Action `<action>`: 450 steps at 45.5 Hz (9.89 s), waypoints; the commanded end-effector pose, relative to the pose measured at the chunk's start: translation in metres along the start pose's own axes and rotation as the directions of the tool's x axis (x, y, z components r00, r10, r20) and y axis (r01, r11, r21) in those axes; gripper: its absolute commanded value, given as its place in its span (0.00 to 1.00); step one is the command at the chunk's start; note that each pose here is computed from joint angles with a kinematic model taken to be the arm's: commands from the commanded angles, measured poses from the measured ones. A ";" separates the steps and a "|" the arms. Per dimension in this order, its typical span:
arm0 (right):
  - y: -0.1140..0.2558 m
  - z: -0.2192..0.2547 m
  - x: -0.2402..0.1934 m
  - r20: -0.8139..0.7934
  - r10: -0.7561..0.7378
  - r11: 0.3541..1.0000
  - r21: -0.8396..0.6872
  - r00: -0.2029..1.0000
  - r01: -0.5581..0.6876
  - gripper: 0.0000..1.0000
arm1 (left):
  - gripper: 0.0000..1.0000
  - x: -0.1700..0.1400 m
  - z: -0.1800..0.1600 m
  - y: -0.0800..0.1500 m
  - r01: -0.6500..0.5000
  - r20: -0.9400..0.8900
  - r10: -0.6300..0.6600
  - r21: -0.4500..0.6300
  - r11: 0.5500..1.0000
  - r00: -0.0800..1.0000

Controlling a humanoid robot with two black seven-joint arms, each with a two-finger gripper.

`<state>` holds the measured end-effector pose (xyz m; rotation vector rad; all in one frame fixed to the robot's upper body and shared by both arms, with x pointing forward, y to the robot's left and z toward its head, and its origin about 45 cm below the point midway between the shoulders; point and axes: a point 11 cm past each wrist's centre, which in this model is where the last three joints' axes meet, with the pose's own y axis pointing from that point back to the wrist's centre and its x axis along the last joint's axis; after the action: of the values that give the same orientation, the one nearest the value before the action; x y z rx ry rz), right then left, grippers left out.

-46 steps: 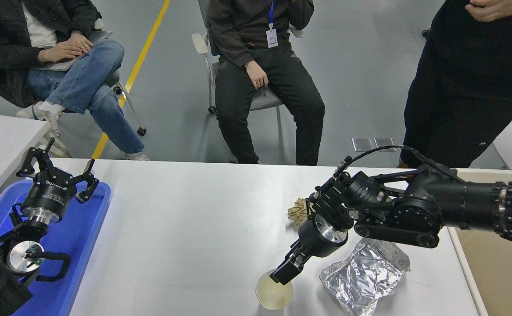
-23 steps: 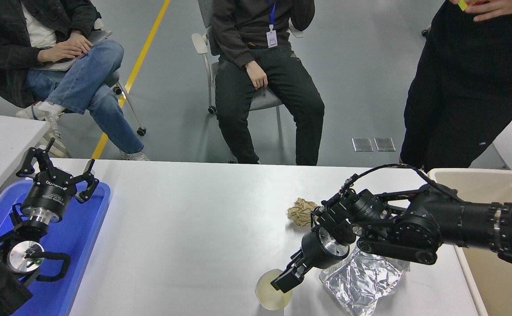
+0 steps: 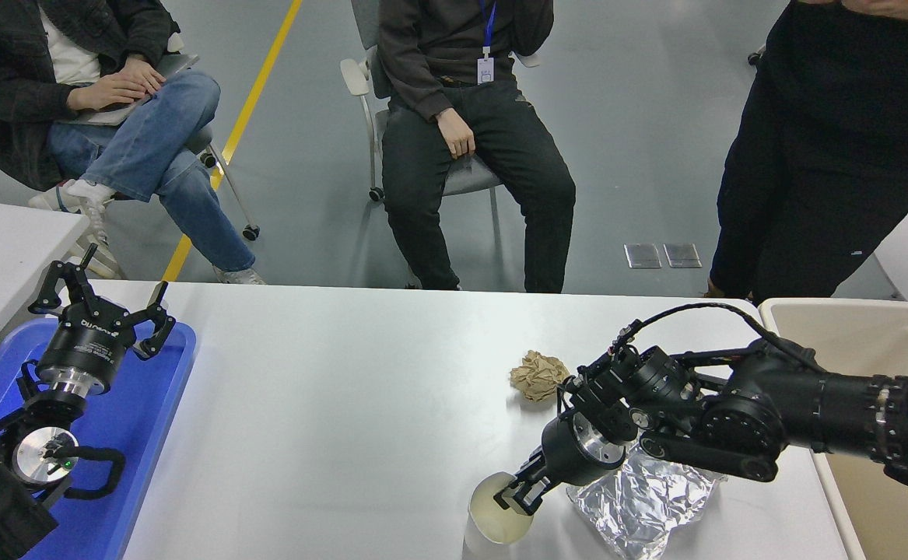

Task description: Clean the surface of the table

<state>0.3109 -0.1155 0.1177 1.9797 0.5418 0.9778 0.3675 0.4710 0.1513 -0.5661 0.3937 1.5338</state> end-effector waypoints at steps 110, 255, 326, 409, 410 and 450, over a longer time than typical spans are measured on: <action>0.412 0.257 -0.130 0.236 0.954 0.153 -0.913 -0.183 -0.379 0.00 | 1.00 0.000 0.000 0.000 0.000 0.000 0.000 0.000 1.000 1.000; 0.255 0.243 -0.302 0.043 0.962 0.083 -0.987 -0.269 0.138 0.99 | 1.00 0.000 0.000 0.000 0.000 0.000 0.000 0.000 1.000 1.000; 0.470 0.205 0.001 0.322 0.405 -0.330 -0.821 -0.855 -0.466 0.99 | 1.00 0.000 0.000 0.000 0.000 0.000 0.000 0.001 1.000 1.000; 0.251 0.232 -0.132 0.364 0.443 0.118 -0.930 -0.820 -0.349 1.00 | 1.00 0.000 0.000 0.000 0.000 0.000 0.000 0.000 1.000 1.000; 0.255 0.233 -0.131 0.364 0.454 0.116 -0.929 -0.814 -0.351 1.00 | 1.00 0.000 0.000 0.000 0.000 0.002 0.000 0.001 1.000 1.000; 0.341 0.218 -0.012 0.148 0.890 0.371 -0.785 0.432 -0.496 1.00 | 1.00 0.000 0.000 0.000 0.000 0.000 0.000 0.000 1.000 1.000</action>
<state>0.4737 -0.4371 0.2963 1.7543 -1.4233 0.5438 0.3675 0.4709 0.1512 -0.5659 0.3940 1.5335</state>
